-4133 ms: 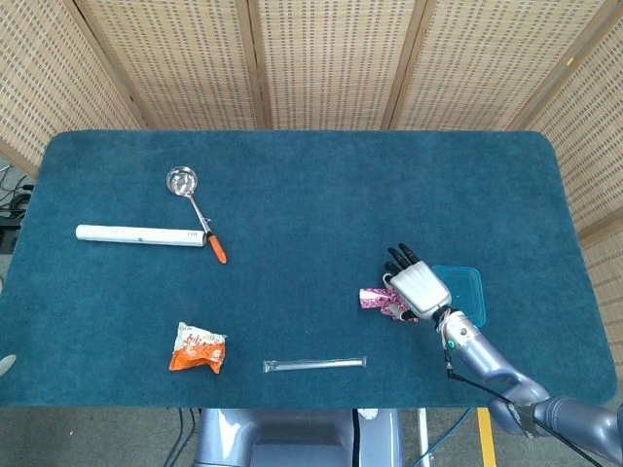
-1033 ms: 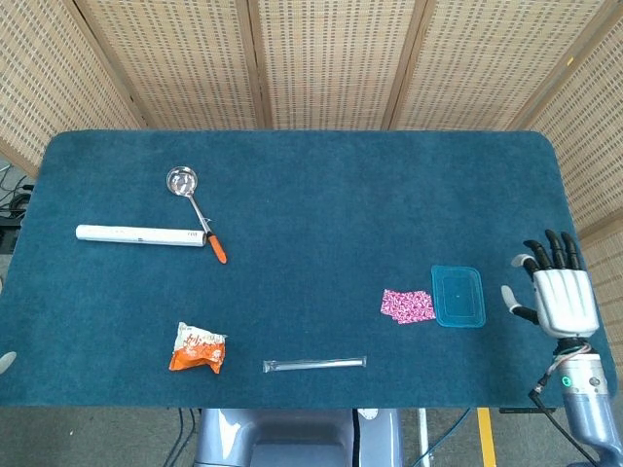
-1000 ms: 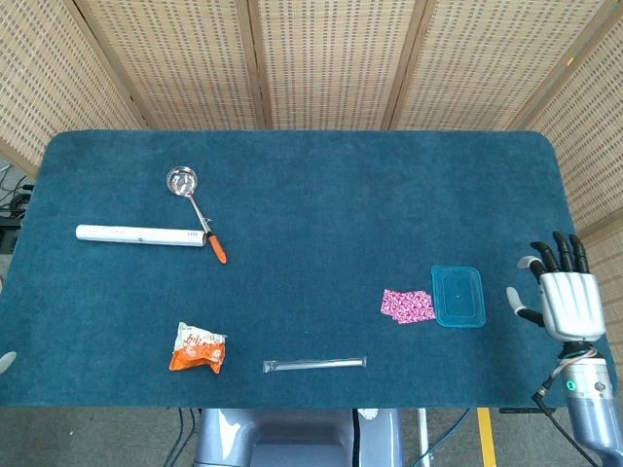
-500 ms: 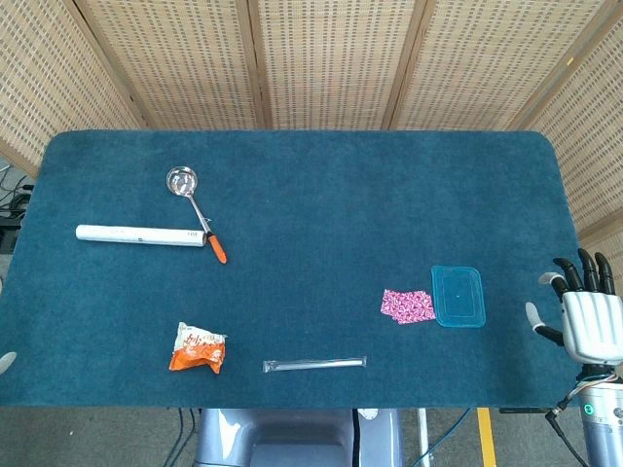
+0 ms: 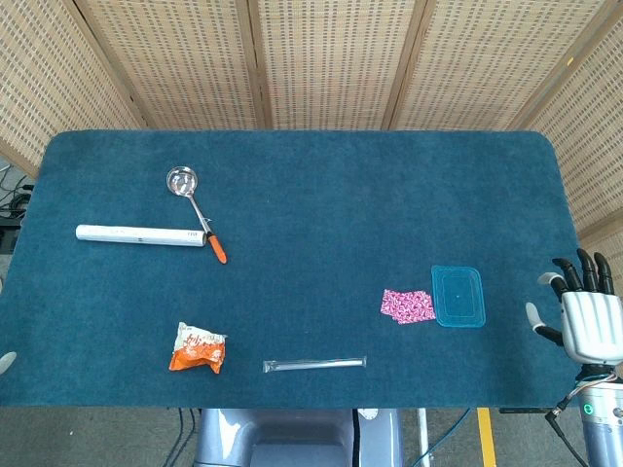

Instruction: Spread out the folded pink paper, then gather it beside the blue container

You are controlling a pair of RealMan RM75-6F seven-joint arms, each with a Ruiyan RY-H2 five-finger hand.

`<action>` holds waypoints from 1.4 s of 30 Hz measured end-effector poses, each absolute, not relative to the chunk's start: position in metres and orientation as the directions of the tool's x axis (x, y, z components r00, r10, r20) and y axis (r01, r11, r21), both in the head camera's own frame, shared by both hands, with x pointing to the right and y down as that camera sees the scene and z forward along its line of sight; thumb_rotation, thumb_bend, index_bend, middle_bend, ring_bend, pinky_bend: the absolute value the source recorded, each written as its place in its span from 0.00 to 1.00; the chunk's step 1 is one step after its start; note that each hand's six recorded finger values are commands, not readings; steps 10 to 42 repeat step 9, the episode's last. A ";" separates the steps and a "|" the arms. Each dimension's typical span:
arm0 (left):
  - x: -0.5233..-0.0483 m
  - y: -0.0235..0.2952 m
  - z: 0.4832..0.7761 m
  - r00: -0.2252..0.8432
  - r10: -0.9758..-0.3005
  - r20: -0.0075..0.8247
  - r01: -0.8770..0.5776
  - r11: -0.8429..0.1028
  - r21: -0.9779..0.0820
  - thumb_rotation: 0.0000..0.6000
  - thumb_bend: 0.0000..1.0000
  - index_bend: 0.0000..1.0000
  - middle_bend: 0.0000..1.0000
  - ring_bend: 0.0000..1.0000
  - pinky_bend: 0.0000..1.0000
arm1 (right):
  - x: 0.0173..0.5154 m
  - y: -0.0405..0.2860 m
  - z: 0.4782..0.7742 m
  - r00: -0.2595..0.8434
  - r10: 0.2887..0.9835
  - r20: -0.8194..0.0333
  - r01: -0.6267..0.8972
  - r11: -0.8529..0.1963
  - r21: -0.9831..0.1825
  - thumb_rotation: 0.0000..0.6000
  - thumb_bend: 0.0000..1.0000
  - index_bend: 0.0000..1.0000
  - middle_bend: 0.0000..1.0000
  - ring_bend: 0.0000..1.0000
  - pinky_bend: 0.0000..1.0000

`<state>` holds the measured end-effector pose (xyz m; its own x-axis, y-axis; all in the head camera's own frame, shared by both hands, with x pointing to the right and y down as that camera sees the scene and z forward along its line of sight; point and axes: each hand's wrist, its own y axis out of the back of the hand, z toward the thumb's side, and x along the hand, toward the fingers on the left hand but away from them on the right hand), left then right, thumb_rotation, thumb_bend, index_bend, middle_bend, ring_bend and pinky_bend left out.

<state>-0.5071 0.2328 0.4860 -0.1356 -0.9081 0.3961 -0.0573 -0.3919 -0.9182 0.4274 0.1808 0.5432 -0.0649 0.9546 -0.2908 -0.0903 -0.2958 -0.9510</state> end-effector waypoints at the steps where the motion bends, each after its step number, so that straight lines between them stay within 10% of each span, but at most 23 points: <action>1: -0.507 0.233 0.486 -0.136 -0.908 0.396 -0.057 -0.392 -0.918 1.00 0.03 0.00 0.00 0.00 0.00 | 0.427 0.181 0.543 -0.065 0.955 -0.291 -0.090 -0.296 -0.951 1.00 0.41 0.39 0.24 0.01 0.00; 42: -0.507 0.233 0.486 -0.136 -0.908 0.396 -0.057 -0.392 -0.918 1.00 0.03 0.00 0.00 0.00 0.00 | 0.427 0.181 0.543 -0.065 0.955 -0.291 -0.090 -0.296 -0.951 1.00 0.41 0.39 0.25 0.01 0.00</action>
